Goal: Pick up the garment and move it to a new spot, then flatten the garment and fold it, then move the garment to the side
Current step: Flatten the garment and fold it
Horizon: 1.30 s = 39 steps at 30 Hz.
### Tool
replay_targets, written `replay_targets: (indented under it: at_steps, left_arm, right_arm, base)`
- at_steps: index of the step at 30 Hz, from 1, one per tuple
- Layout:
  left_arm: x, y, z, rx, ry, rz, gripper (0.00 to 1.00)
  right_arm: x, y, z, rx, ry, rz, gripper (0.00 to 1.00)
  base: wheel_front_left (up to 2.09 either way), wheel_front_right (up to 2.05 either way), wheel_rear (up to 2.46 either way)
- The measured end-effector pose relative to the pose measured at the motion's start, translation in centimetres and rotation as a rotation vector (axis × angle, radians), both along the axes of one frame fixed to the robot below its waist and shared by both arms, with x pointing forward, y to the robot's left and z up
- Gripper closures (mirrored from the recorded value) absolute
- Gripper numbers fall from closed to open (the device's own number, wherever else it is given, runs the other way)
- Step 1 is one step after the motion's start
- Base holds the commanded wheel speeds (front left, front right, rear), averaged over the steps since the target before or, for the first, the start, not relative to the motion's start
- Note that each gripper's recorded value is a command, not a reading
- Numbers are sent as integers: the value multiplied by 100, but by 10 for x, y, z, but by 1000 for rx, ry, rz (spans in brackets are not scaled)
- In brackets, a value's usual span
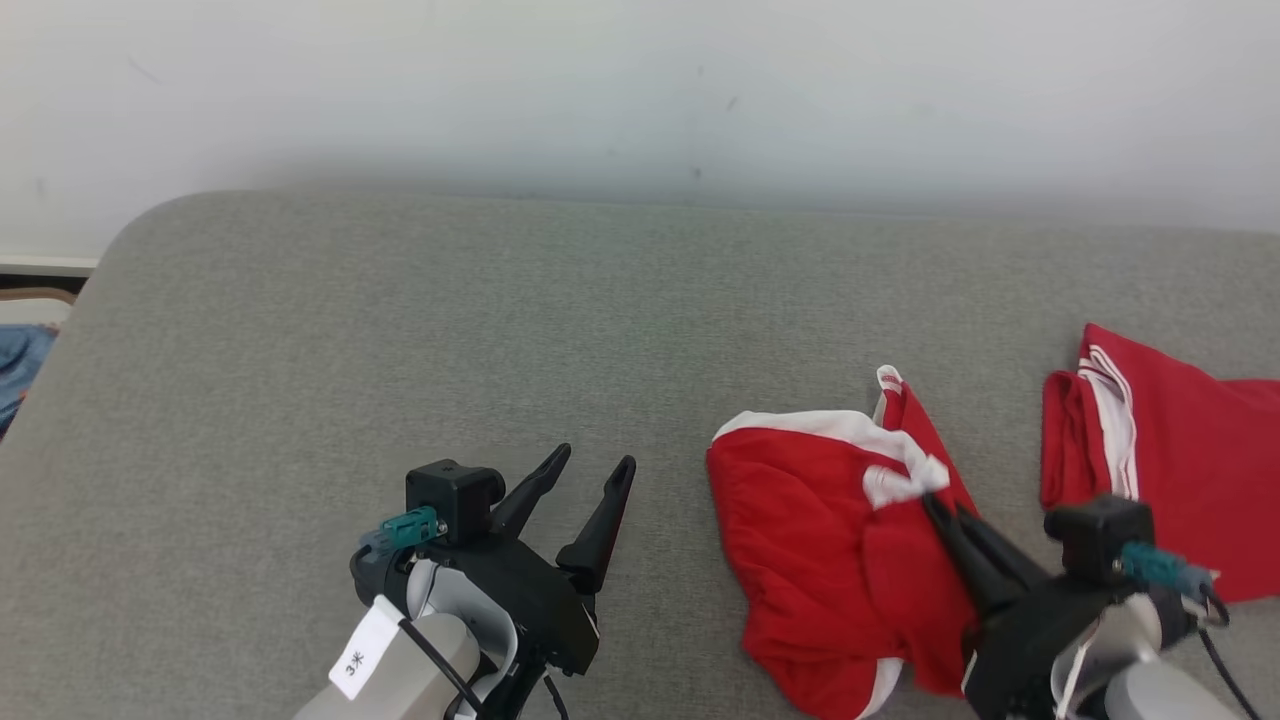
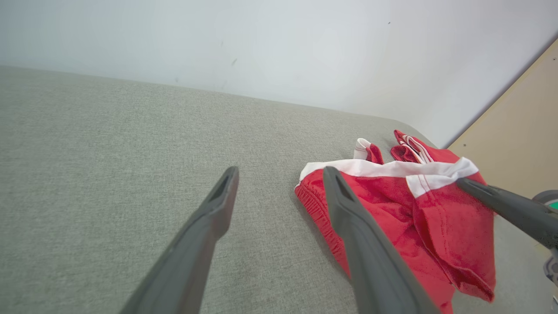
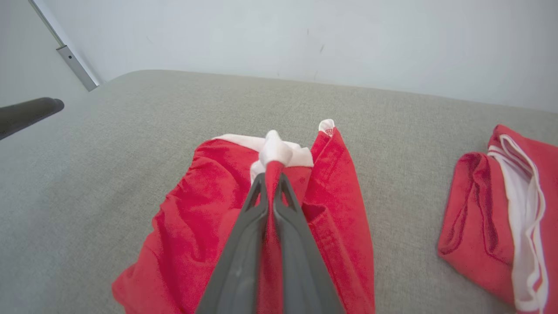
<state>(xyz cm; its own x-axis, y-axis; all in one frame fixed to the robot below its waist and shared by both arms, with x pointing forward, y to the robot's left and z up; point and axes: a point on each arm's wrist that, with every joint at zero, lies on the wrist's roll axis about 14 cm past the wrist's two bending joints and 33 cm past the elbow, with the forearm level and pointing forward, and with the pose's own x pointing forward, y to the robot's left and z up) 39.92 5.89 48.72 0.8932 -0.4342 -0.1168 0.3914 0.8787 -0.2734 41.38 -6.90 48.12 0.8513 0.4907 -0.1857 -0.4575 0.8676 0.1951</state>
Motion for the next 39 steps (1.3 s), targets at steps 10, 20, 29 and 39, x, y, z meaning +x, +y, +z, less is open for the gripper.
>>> replay_targets:
  at_steps: [10, 20, 29, 39]
  left_arm:
    - [9, -29, -9, 1, 34, -126, 0]
    - [35, -53, -36, 13, 185, -193, 0]
    - [49, -62, -70, 42, 313, -209, 0]
    - [51, -69, -90, 38, 411, -219, 75]
  right_arm:
    - [-23, -22, -30, 26, 110, -76, 100]
    - [-8, -21, -18, 43, 78, -72, 100]
    - [0, -35, -24, 34, 86, -108, 100]
    - [1, -44, -32, 23, 102, -130, 100]
  base:
    - [0, 0, 0]
    - [0, 0, 0]
    - [0, 0, 0]
    - [0, 0, 0]
